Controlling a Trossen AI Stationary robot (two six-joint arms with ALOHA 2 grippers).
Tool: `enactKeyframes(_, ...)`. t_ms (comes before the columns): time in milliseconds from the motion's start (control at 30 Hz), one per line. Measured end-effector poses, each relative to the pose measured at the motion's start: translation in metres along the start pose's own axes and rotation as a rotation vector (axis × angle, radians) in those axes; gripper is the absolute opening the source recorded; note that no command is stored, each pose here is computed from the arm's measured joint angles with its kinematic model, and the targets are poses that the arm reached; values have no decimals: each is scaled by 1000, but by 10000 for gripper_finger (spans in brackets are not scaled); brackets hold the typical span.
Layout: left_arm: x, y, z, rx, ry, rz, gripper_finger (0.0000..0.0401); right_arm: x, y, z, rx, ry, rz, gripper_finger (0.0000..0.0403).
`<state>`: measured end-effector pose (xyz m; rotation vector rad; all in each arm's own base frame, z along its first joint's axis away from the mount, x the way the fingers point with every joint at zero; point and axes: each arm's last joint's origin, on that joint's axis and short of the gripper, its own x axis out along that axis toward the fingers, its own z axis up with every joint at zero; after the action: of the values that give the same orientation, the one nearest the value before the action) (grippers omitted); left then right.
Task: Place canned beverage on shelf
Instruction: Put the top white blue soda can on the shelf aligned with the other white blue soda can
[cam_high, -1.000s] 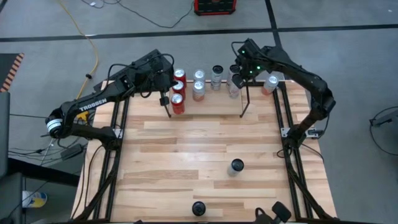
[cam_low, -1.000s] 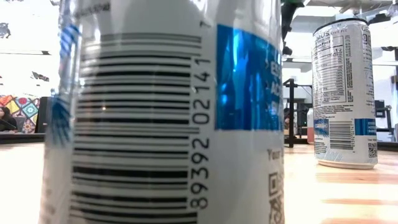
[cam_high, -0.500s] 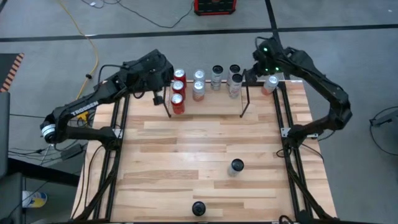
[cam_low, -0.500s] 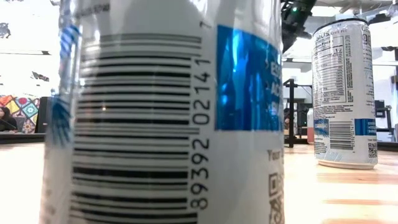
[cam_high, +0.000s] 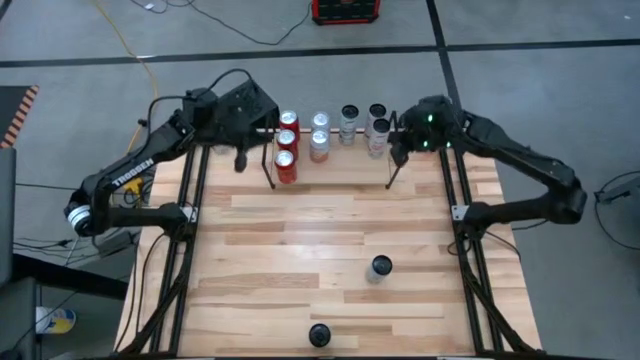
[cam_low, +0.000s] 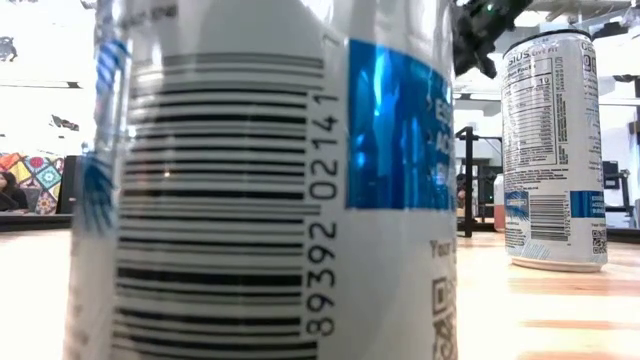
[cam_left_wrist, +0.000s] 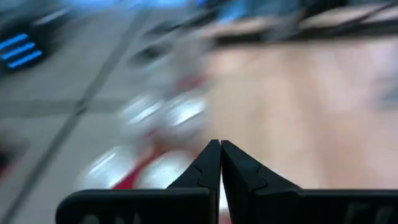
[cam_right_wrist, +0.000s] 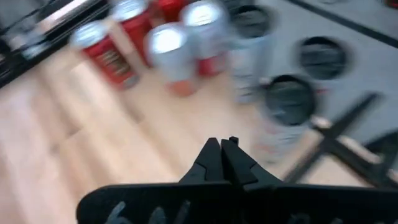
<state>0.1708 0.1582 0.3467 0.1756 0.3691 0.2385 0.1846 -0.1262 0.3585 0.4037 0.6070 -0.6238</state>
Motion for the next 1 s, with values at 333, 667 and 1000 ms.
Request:
enactKeyframes(333, 62, -68, 35, 33, -270, -460, 0, -10, 39, -9, -139, -43, 9, 0)
enactKeyframes(667, 101, -134, 32, -51, -186, -636, 0, -11, 56, -19, -253, 6, 70, 0)
enactKeyframes(1000, 83, -197, 44, -33, -168, -726, 0, -24, 94, -44, -157, 90, 182, 0)
